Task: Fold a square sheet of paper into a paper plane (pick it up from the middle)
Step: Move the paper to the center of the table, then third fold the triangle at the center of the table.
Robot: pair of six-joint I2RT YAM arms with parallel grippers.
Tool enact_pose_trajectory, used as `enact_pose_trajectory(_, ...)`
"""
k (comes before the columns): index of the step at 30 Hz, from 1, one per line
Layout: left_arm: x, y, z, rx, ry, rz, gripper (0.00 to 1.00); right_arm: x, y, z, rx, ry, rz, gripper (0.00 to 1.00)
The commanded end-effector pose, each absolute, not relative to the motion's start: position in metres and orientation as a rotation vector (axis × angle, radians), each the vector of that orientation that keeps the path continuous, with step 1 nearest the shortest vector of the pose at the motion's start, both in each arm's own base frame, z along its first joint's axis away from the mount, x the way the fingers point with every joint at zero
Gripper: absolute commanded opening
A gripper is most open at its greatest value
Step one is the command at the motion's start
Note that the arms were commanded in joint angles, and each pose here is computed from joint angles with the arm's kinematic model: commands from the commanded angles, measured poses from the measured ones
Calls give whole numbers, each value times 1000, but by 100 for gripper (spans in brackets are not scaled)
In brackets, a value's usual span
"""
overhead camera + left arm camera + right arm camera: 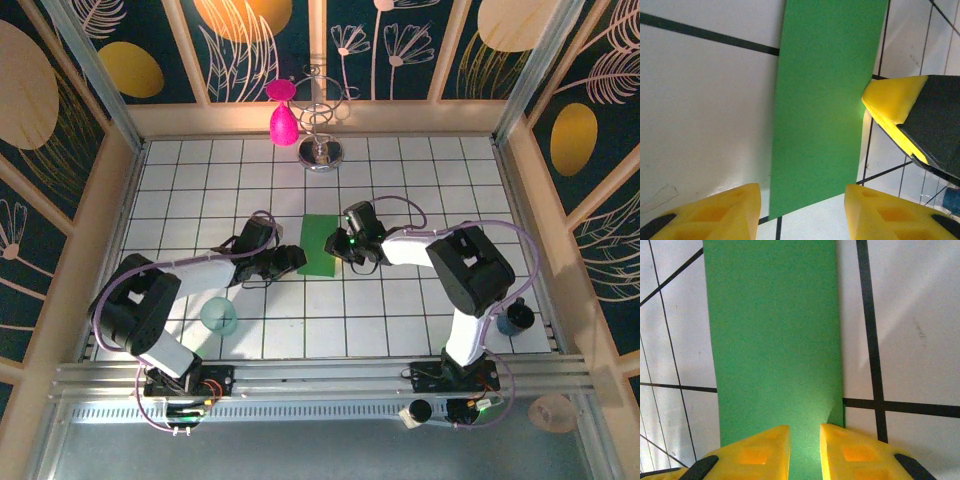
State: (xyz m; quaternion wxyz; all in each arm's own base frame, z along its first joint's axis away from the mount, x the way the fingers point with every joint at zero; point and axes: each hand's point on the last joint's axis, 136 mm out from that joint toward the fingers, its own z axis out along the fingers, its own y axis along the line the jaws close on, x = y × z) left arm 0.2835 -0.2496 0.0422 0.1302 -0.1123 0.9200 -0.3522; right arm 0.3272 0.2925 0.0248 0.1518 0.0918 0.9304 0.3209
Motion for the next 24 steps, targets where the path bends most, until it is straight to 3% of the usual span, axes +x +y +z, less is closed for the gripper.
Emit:
enact_pose_trajectory(1, 273, -250, 30, -348, 2727, -1021, 45, 333, 290, 21, 329, 2689, 917, 23)
enact_pose_trajectory(13, 275, -269, 36, -306, 2719, -1163, 32, 326, 283, 8, 377, 2726, 930, 21)
enact_pose_trajectory(24, 307, -272, 46, -271, 2664, -1154, 30, 325, 278, 10, 375, 2719, 928, 21)
